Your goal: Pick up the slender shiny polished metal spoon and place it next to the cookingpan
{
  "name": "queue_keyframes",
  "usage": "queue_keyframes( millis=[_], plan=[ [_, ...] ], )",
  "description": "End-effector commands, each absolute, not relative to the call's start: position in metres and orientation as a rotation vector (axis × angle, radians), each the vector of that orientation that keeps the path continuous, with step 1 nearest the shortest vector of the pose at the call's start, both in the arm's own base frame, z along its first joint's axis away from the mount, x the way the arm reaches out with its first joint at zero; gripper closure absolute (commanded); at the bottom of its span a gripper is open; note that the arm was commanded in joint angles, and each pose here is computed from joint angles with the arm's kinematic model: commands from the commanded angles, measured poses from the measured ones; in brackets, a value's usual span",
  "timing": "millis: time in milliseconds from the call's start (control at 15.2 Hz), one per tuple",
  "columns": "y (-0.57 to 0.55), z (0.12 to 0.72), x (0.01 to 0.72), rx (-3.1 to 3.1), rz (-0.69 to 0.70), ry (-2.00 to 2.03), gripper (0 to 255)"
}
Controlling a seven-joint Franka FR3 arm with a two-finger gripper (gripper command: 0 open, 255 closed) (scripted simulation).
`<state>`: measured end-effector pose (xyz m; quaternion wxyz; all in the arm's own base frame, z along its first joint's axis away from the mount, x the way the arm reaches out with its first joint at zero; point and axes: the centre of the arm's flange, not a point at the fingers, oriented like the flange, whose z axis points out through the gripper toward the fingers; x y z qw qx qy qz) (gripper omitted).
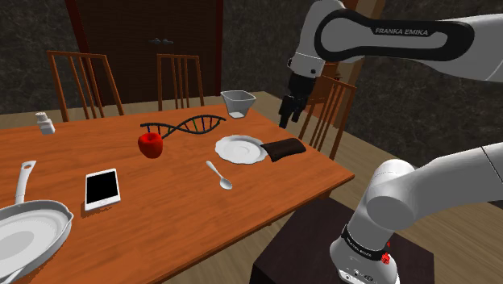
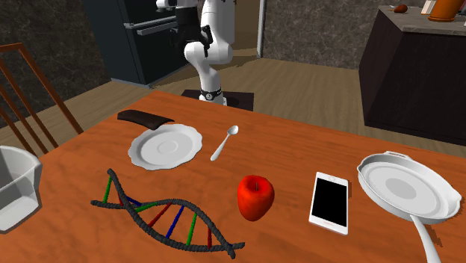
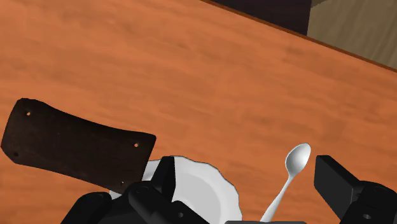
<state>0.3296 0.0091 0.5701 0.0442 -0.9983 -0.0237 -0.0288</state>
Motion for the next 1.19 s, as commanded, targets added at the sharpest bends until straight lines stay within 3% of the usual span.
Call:
queue_keyframes(
  millis=[0,1122],
  plan=[
    [0.009,0.57,0.33,-3.051,-0.088,-0.073,0],
    [0.097,0.429,0.492,-2.977,0.108,0.292,0]
  ],
)
